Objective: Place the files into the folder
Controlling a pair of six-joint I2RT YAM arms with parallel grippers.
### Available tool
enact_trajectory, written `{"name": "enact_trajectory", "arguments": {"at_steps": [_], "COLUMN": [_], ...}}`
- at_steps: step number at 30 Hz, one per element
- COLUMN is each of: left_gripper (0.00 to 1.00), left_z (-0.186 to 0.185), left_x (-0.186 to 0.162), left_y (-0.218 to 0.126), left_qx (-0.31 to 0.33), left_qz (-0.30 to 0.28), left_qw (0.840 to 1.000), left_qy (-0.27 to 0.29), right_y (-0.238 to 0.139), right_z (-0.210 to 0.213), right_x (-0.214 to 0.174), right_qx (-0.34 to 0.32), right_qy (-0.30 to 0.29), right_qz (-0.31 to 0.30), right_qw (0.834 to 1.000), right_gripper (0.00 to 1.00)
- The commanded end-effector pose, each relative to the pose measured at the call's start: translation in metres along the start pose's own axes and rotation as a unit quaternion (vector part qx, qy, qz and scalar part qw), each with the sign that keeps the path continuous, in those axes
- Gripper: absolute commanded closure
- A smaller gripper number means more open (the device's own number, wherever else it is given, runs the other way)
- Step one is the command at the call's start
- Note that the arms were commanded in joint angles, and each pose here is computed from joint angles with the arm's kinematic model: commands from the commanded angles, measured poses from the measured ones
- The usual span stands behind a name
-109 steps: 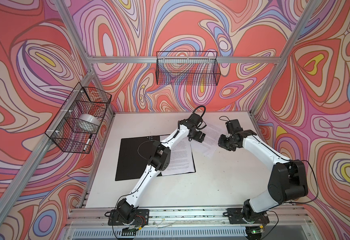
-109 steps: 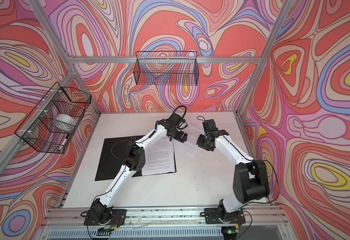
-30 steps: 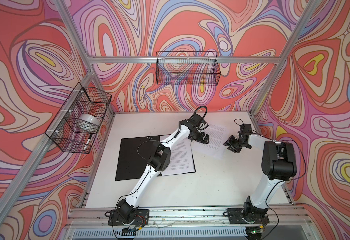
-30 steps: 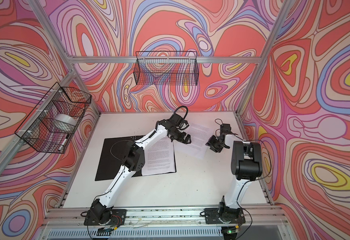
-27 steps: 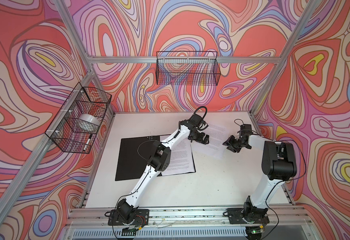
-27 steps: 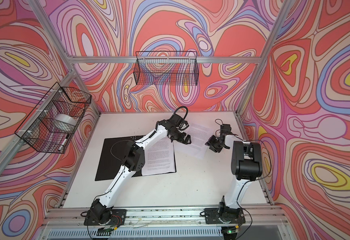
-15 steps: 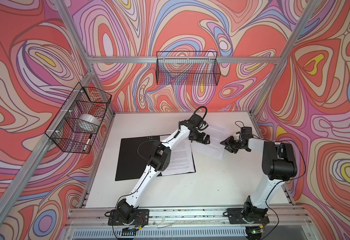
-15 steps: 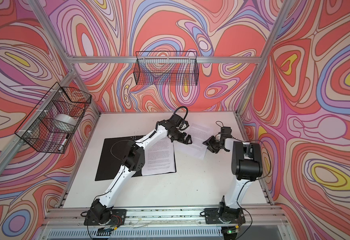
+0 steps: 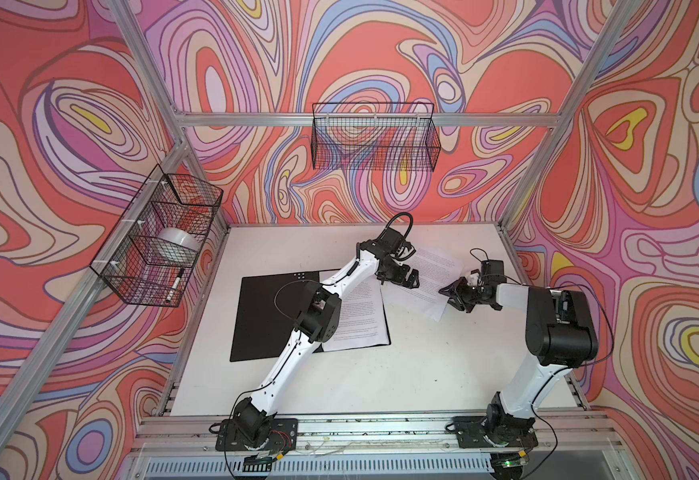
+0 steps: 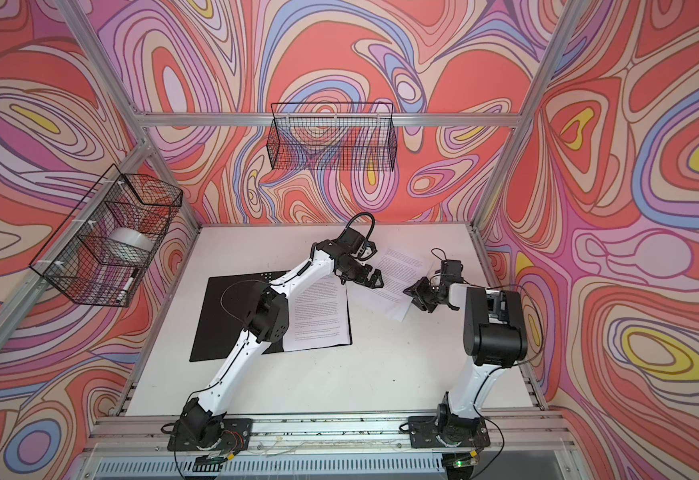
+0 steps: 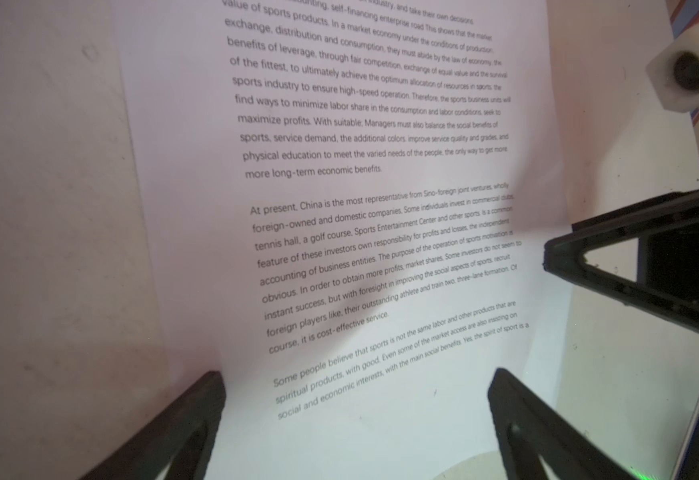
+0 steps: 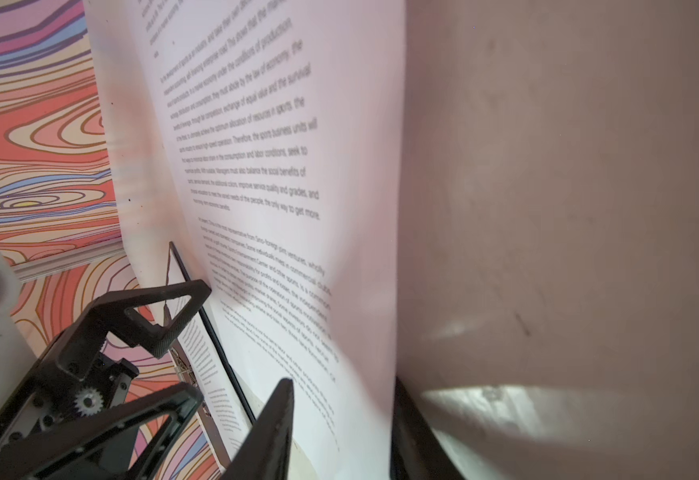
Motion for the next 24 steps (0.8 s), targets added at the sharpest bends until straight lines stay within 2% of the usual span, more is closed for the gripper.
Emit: {"name": "enact_trajectory", "arguments": {"at_steps": [1,10,16,24], "left_gripper": [0.00,0.00,0.00,0.00], "left_z": [0.005,0.004,0.002,0.000], "left_x": [-0.013,-0.015,-0.013,-0.012], "left_y": [0.007,0.006,0.004,0.001], "left_qx": [0.000,-0.002,-0.008,-0.018], "left_qz": [0.030,0.034,0.030,0.028], "left_qw": [0.999,0.999,0.999,0.999], "left_qy": [-0.012,-0.013,-0.013,-0.009], "right_y": [-0.010,-0.022,-0.013,-0.001], "right_z": [0.000,0.003,-0.001,-0.013], "right_x": [-0.005,-0.011,-0.010,-0.006], "right_qx": [-0.001,0.017,0.038,0.027], "right_qy": [0.004,-0.006,0.004,0.018], "right_qz": [-0.008,-0.024,-0.008,-0.004], "right_qw": [1.000,1.000,0.999,0.999], "right_gripper": [0.63,0.65,0.66,0.69]}}
Point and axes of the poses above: each gripper's point midway between its finger pads, its own y axis out along the fingers, its own z axis along the line the jaws close on, x = y × z, the point moved 10 cm from there along -y, back along the fingers, and after that the axes turned 12 degrees about y, right-handed, at the moved point
